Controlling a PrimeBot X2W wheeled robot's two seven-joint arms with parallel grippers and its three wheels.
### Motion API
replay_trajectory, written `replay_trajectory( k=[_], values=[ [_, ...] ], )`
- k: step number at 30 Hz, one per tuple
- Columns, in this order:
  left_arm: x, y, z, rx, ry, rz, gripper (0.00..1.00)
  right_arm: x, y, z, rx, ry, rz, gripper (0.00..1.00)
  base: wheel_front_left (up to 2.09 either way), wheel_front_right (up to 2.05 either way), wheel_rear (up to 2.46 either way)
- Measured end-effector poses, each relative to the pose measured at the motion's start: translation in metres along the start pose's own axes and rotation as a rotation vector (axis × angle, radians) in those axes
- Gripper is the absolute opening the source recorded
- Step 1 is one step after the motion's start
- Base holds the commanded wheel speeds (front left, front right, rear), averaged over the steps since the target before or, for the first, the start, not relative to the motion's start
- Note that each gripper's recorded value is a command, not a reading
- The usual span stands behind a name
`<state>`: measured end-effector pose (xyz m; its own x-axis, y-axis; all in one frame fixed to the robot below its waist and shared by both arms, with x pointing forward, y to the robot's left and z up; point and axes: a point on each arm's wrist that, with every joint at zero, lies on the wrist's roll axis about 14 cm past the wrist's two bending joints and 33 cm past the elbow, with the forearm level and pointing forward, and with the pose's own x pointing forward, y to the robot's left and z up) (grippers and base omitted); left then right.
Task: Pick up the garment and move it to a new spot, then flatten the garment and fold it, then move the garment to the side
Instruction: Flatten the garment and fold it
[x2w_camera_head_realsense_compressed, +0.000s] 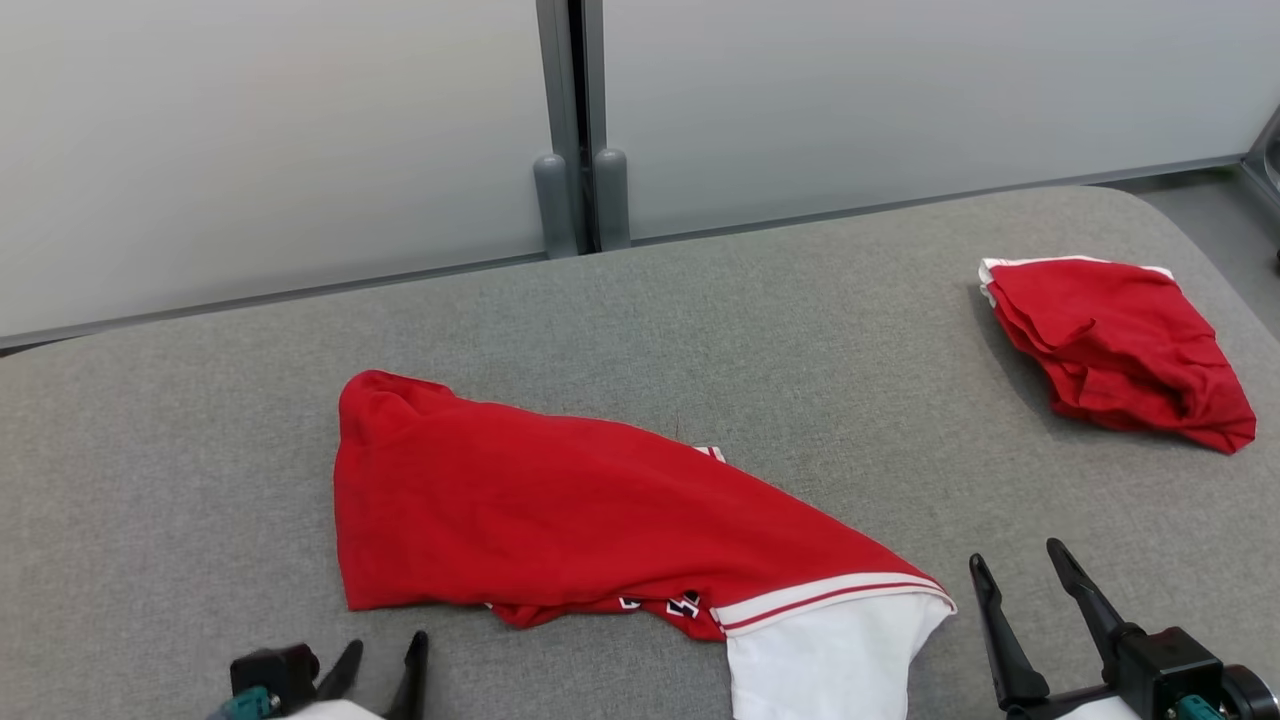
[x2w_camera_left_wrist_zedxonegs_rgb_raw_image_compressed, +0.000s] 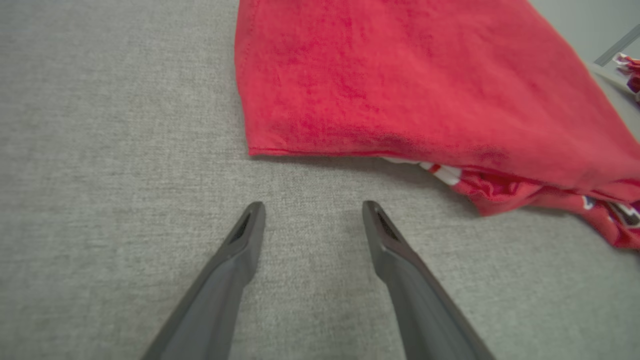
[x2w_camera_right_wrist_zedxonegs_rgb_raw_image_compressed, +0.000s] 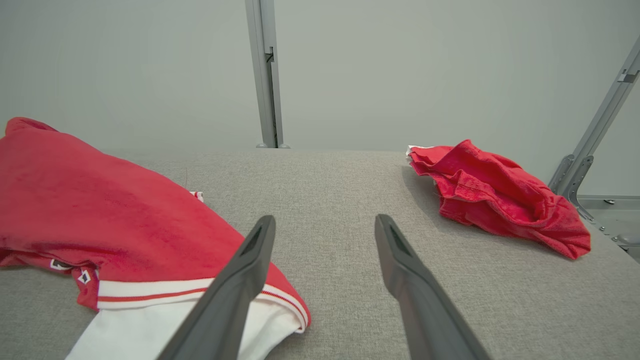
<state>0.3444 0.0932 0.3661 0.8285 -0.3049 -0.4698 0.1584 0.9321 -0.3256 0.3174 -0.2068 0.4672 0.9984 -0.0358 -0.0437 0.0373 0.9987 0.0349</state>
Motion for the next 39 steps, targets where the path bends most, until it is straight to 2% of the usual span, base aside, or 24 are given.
replay_trajectory(
  k=[7,12,13,14,20,27,30,35,36,39],
  values=[
    [0.023,0.014,0.014,-0.012,-0.029,0.059,1.00,0.003,-0.007,-0.005,-0.011,0.022,-0.020,1.00,0.00,0.00,0.00],
    [0.036,0.021,0.031,0.019,-0.063,0.073,1.00,0.006,-0.011,-0.006,-0.014,0.026,-0.034,1.00,0.00,0.00,0.00],
    [0.038,0.020,0.033,0.026,-0.068,0.061,0.60,0.006,-0.012,-0.006,-0.014,0.027,-0.037,1.00,0.00,0.00,0.00],
    [0.039,0.017,0.036,0.032,-0.075,0.047,0.00,0.006,-0.012,-0.006,-0.014,0.027,-0.037,1.00,0.00,0.00,0.00],
    [0.038,0.011,0.038,0.061,-0.082,-0.005,0.00,0.008,-0.015,-0.004,-0.005,0.020,-0.044,1.00,0.00,0.00,0.00],
    [0.018,0.016,0.056,0.189,-0.131,-0.011,0.00,0.012,-0.010,-0.004,0.003,0.017,-0.025,1.00,0.00,0.00,0.00],
    [-0.016,0.022,0.032,0.212,-0.051,0.022,0.00,0.016,-0.001,-0.006,0.007,0.021,0.004,1.00,0.00,0.00,0.00],
    [-0.053,0.041,0.006,0.166,0.008,0.137,0.00,0.025,0.015,-0.007,0.014,0.023,0.055,1.00,0.00,0.00,0.00],
    [-0.057,0.046,0.007,0.158,-0.013,0.163,0.02,0.027,0.018,-0.007,0.015,0.024,0.064,1.00,0.00,0.00,0.00],
    [-0.065,0.053,0.016,0.174,-0.100,0.215,0.48,0.032,0.025,-0.007,0.015,0.024,0.088,1.00,0.00,0.00,0.00]
  ],
)
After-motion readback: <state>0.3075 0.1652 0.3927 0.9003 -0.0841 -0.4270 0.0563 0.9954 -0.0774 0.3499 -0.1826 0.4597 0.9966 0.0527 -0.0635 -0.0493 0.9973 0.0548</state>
